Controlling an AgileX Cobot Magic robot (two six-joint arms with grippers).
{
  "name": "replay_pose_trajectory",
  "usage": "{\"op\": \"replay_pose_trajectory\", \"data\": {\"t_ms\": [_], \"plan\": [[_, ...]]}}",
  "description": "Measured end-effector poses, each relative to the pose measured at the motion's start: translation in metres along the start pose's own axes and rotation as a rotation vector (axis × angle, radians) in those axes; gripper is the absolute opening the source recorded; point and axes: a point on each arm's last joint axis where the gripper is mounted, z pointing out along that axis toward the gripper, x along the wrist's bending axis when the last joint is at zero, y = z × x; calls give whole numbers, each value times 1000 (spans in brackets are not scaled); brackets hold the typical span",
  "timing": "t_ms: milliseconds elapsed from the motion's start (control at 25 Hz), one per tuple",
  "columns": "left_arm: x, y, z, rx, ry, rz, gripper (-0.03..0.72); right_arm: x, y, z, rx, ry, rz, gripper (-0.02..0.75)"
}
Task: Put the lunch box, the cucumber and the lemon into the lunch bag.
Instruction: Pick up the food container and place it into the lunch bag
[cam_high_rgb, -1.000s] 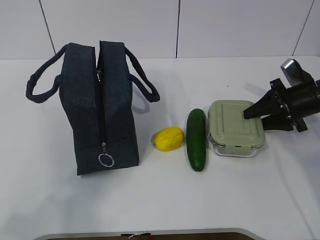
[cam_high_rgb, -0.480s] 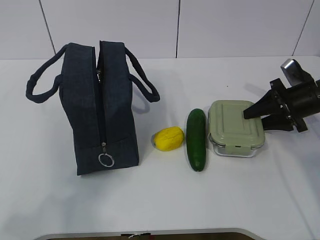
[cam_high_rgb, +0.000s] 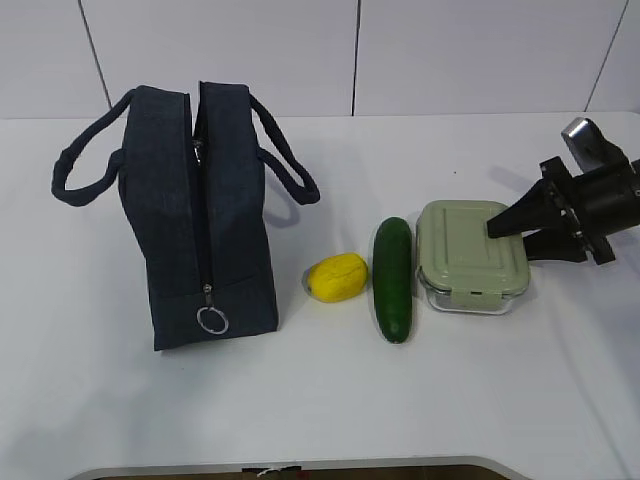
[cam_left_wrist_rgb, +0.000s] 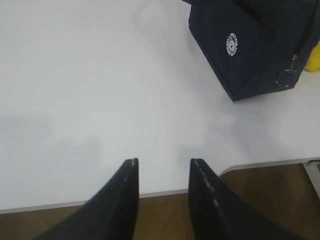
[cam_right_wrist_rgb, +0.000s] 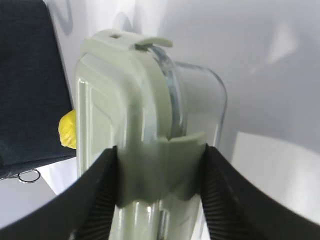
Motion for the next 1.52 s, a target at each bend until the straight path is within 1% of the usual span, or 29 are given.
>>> {"op": "replay_pose_trajectory", "data": {"t_ms": [1520], "plan": [[0, 0, 0, 0, 0, 0, 241, 2, 1, -2, -7, -5, 19, 374]]}}
